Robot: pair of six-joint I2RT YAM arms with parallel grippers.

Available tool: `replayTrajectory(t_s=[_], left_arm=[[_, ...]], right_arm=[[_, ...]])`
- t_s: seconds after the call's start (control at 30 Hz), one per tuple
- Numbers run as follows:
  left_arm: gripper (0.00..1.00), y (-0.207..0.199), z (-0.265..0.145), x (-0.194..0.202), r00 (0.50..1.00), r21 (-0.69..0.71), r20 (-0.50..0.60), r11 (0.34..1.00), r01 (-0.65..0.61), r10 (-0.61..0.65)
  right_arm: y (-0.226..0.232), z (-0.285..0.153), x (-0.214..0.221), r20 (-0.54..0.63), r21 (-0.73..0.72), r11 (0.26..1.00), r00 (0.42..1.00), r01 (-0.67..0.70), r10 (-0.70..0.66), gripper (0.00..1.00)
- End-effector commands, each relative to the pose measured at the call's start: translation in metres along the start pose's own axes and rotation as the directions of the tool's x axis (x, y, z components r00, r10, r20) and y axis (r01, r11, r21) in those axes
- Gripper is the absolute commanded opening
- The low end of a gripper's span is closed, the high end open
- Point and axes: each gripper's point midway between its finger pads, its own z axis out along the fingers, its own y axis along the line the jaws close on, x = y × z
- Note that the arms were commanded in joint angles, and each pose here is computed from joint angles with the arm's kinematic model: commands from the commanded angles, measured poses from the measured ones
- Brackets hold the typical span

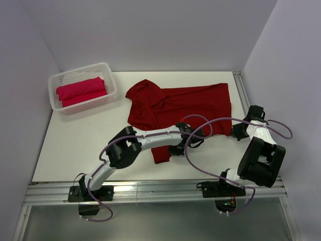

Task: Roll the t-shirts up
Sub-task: Flatten the tshirt

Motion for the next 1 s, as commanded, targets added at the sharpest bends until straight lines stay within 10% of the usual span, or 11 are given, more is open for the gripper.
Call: replayTrajectory(t_s=[0.0, 0.33, 0.7, 0.97], left_arm=[[0.0, 0.02, -0.051, -0.028, 0.991, 0.049, 0.073, 0.993, 0.108, -0.111], [0.0, 0.121, -0.092, -0.029, 0.846, 0.218, 0.05, 0.832, 0.51, -0.531], [0.0, 0.184, -0.101, 0.045, 0.709, 0.21, -0.008, 0.692, 0.691, -0.705], [0.0, 0.216, -0.098, 0.099, 0.474, 0.236, -0.096, 0.443, 0.865, -0.875]], right_arm=[[0.007, -0.003, -0.005, 0.017, -0.018, 1.0, 1.0, -0.003, 0.003, 0.0], [-0.011, -0.012, 0.027, -0.046, -0.015, 0.994, 0.993, 0.111, -0.112, 0.0], [-0.032, -0.032, 0.026, 0.003, 0.031, 0.988, 0.989, 0.15, -0.151, 0.0], [-0.032, -0.038, 0.026, 0.0, 0.043, 0.992, 0.993, 0.116, -0.116, 0.0]])
